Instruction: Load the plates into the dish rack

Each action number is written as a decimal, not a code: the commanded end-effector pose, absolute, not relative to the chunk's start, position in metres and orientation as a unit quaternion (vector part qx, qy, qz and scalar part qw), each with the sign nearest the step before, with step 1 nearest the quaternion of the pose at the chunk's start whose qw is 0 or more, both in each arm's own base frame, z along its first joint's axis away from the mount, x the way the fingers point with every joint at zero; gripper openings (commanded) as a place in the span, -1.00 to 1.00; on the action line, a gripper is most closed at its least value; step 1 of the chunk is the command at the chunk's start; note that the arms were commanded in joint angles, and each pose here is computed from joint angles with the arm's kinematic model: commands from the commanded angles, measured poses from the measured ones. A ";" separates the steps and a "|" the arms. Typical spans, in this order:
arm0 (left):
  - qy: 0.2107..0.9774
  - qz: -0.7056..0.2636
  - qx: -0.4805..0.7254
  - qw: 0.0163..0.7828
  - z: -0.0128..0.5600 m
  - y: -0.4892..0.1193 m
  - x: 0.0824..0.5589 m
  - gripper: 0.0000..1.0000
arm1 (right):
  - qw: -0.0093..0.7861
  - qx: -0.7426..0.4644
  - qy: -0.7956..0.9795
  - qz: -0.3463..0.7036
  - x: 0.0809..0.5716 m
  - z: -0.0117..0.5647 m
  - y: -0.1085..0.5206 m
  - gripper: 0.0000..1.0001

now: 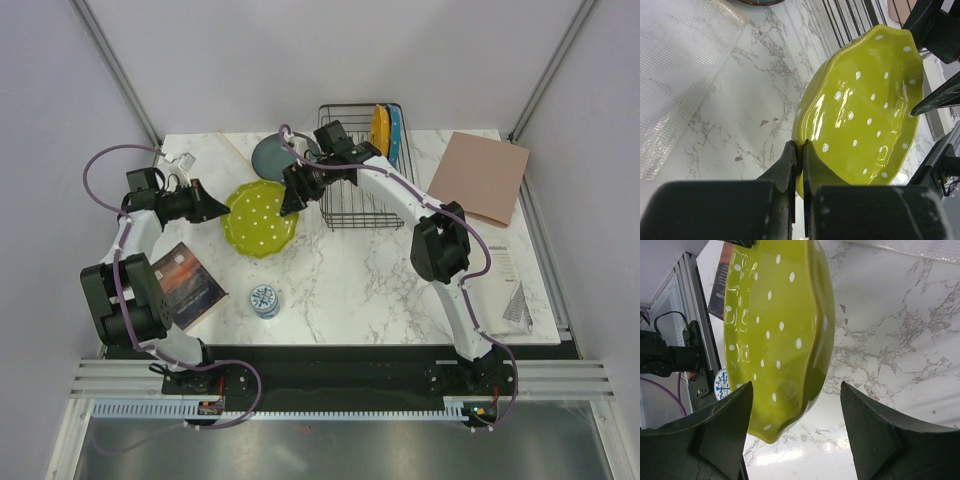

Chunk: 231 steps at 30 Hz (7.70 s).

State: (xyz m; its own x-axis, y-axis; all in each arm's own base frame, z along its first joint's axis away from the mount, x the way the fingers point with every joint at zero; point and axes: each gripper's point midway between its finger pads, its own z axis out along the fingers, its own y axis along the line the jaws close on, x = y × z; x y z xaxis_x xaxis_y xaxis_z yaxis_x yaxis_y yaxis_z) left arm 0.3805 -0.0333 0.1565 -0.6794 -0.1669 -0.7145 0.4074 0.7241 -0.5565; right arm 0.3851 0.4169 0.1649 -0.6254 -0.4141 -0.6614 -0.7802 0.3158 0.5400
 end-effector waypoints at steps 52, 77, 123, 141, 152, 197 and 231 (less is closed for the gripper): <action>0.831 -0.191 -0.007 0.522 0.215 -0.010 0.398 1.00 | 0.696 -0.027 0.679 -0.234 0.569 0.408 0.207 -1.00; 0.841 -0.200 -0.014 0.502 0.194 -0.013 0.394 0.99 | 0.620 0.013 0.740 -0.260 0.597 0.306 0.189 -1.00; 0.864 -0.284 -0.107 0.401 0.146 -0.022 0.450 0.99 | 0.643 -0.062 0.732 -0.216 0.526 0.331 0.276 0.20; 0.834 -0.383 -0.088 0.387 0.100 -0.053 0.600 0.33 | 0.544 -0.257 0.798 -0.043 0.468 0.254 0.319 0.40; 0.829 -0.407 -0.079 0.375 0.075 -0.100 0.624 0.32 | 0.502 -0.267 0.822 -0.027 0.456 0.229 0.313 0.30; 0.744 -0.525 0.025 0.413 0.245 -0.083 0.505 -0.95 | 0.455 -0.335 0.775 0.283 0.507 0.265 0.337 0.67; 0.789 -0.470 -0.006 0.395 0.224 -0.080 0.471 -0.04 | 0.348 -0.261 0.754 0.492 0.485 0.264 0.359 -1.00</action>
State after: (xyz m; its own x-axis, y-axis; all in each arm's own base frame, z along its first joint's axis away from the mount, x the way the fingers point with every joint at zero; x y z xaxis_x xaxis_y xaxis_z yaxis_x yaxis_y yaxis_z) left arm 0.4667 -0.0920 0.2068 -0.7373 -0.4036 -0.5417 0.3431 0.4671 -0.8149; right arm 0.4911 0.3563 0.2065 -0.7517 -0.0582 -0.6570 -0.6123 0.4318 0.6623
